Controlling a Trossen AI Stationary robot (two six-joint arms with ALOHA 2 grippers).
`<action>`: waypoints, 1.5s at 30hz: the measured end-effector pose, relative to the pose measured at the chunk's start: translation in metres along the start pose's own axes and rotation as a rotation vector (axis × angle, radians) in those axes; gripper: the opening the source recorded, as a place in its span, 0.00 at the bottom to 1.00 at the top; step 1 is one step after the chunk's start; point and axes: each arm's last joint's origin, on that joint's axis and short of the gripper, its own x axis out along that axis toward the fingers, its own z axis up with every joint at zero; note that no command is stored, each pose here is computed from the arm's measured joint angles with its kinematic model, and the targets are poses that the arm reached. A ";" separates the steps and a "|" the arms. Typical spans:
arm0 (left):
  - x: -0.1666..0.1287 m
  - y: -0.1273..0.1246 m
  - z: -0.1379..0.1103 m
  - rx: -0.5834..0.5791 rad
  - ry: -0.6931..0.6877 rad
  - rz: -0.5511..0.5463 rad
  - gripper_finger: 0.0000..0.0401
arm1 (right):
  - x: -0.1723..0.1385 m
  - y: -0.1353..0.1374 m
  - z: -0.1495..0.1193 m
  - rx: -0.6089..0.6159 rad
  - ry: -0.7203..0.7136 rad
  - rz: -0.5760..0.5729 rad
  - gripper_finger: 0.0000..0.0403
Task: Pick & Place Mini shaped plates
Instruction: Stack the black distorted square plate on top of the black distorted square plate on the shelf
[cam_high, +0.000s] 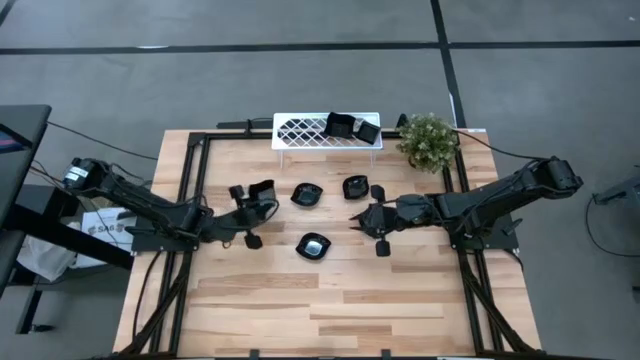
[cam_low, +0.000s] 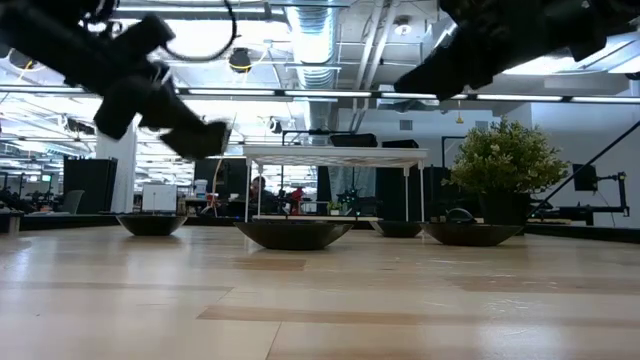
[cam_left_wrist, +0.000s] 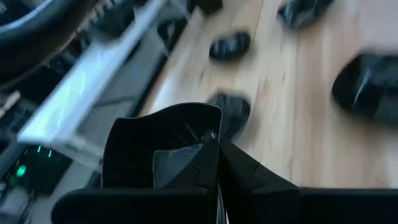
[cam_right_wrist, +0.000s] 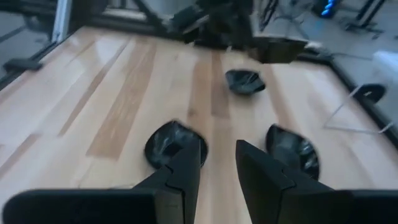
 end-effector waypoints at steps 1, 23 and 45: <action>-0.001 0.000 0.004 -0.008 -0.031 0.000 0.02 | 0.001 -0.001 0.001 0.003 -0.009 -0.021 0.24; 0.029 -0.047 -0.011 0.359 -0.006 -0.144 0.02 | 0.098 -0.049 0.041 0.044 -0.019 -0.229 0.24; 0.027 -0.061 0.009 0.407 -0.065 -0.163 0.03 | 0.171 -0.091 0.090 -0.147 0.372 0.052 0.29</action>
